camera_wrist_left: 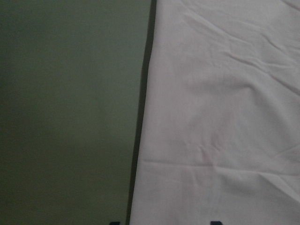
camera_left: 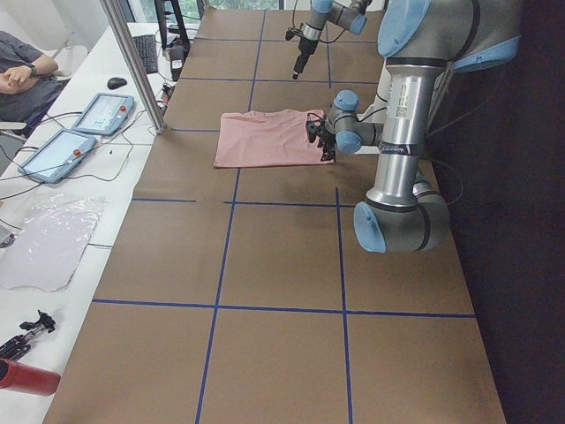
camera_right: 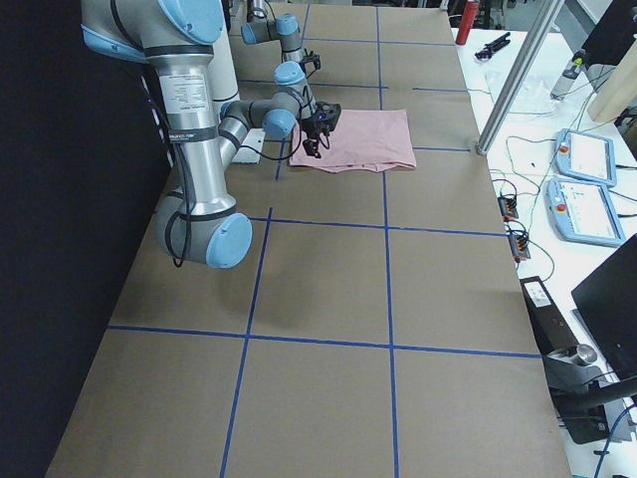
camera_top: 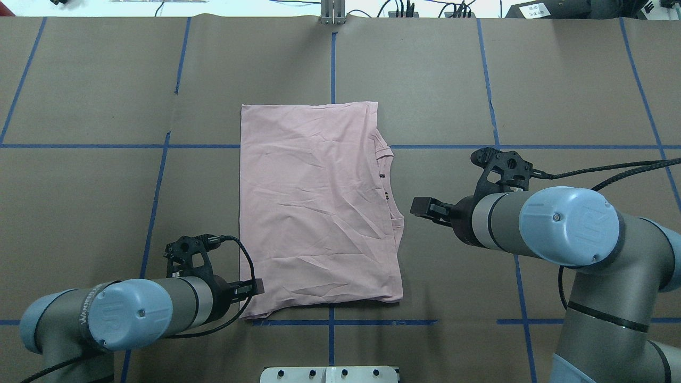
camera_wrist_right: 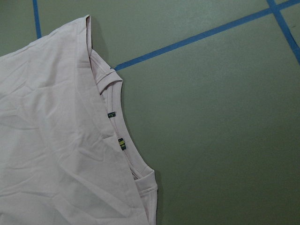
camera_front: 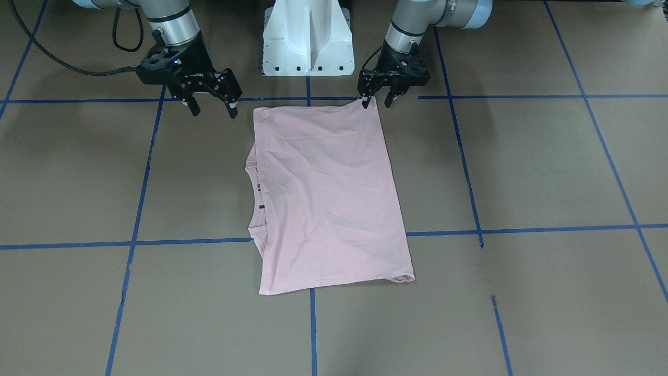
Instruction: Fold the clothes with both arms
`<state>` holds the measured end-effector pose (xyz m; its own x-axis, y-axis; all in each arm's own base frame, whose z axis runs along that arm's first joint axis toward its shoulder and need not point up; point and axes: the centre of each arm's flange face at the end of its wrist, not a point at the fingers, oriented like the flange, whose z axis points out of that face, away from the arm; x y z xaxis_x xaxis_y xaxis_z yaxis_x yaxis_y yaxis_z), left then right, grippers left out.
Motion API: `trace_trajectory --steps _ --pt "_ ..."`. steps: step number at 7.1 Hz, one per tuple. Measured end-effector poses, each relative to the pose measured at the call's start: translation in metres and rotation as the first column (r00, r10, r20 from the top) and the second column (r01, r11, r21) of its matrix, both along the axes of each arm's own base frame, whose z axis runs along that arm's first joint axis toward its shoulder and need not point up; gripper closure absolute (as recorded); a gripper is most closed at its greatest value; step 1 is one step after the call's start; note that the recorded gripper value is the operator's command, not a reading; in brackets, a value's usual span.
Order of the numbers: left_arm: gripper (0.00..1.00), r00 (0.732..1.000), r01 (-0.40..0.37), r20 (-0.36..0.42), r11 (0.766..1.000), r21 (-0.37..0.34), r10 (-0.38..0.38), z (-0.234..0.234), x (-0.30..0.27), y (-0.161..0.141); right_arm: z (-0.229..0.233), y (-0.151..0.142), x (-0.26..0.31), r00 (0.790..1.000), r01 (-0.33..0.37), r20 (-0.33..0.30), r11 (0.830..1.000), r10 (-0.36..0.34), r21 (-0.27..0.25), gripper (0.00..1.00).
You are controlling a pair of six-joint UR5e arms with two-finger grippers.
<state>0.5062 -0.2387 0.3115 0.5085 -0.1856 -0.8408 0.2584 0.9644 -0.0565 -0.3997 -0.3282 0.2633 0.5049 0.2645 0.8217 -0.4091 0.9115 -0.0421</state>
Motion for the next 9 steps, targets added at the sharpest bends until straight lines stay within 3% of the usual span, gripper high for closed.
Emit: trace_trajectory --steps 6,9 --pt "0.38 0.999 -0.041 0.016 0.999 0.001 0.041 0.004 0.021 0.016 0.001 -0.002 0.001 1.0 -0.004 -0.003 1.0 0.004 -0.001 0.01" --pt "0.62 0.999 -0.043 0.017 0.999 0.0 0.043 0.006 0.021 0.018 0.002 -0.002 0.001 1.0 -0.004 -0.006 1.0 0.004 -0.002 0.01"
